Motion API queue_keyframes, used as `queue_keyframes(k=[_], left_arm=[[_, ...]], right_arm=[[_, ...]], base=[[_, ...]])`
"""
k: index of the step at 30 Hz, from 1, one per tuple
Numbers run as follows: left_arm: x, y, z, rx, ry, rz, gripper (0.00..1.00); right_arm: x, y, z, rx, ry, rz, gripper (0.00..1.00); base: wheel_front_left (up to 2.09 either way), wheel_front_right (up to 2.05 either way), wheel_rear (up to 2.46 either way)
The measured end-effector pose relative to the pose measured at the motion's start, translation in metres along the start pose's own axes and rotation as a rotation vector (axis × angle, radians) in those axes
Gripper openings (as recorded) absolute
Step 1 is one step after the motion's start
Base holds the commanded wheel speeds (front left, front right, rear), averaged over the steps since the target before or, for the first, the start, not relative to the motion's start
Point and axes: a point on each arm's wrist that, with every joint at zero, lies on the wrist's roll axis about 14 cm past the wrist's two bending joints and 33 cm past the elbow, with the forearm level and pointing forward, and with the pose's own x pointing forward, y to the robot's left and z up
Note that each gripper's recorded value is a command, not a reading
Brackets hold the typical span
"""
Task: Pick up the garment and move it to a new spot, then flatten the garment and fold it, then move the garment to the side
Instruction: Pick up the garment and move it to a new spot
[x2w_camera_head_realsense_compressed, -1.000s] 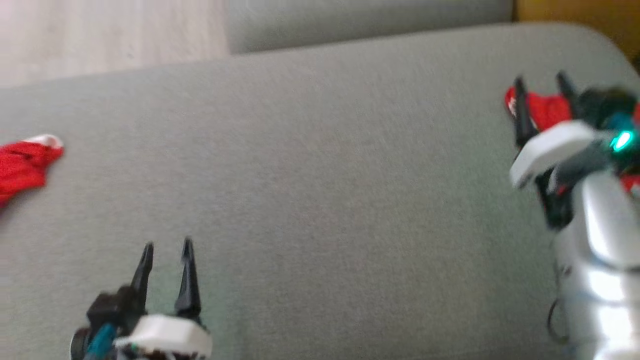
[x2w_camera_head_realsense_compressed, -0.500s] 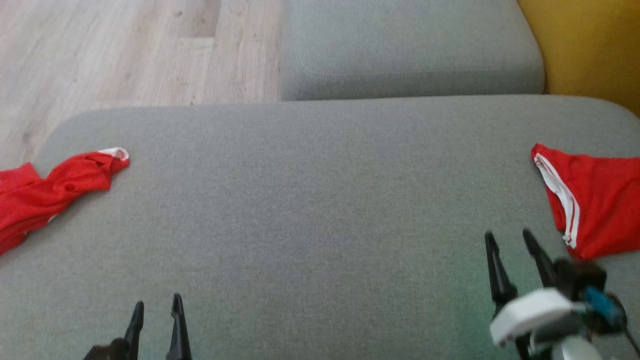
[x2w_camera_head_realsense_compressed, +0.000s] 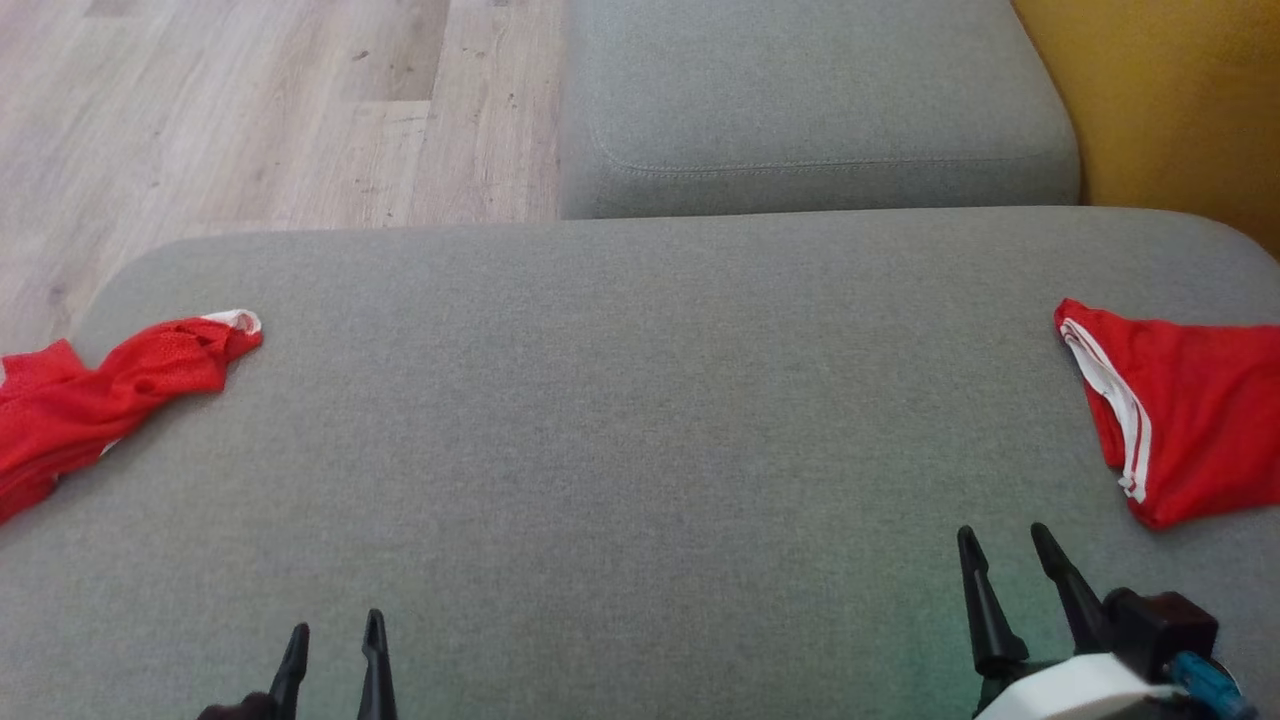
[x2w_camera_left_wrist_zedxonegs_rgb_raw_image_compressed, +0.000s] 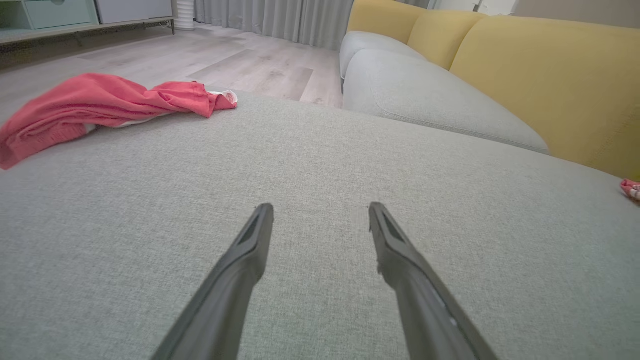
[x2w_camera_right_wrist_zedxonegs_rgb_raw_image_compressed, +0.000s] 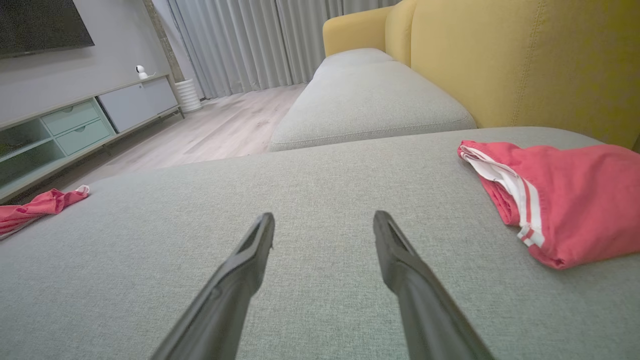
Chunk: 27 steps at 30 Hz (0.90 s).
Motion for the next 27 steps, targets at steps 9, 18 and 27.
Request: queue_keyframes(k=[9,18,27], left_arm=[[0.000,-0.001,-0.002,0.000,0.008,-0.002,1.00],[-0.009,0.016,0.004,-0.021,-0.021,0.054,1.00],[-0.062,0.090,0.019,-0.043,-0.113,0.320,1.00]], right_arm=[[0.001,0.000,-0.001,-0.001,0.005,0.002,1.00],[0.018,0.022,-0.002,-0.026,0.018,0.081,1.00],[0.045,0.105,-0.010,-0.055,0.057,0.349,1.00]], base=[[0.00,0.00,0.00],[0.00,0.00,0.00],[0.00,0.00,0.00]])
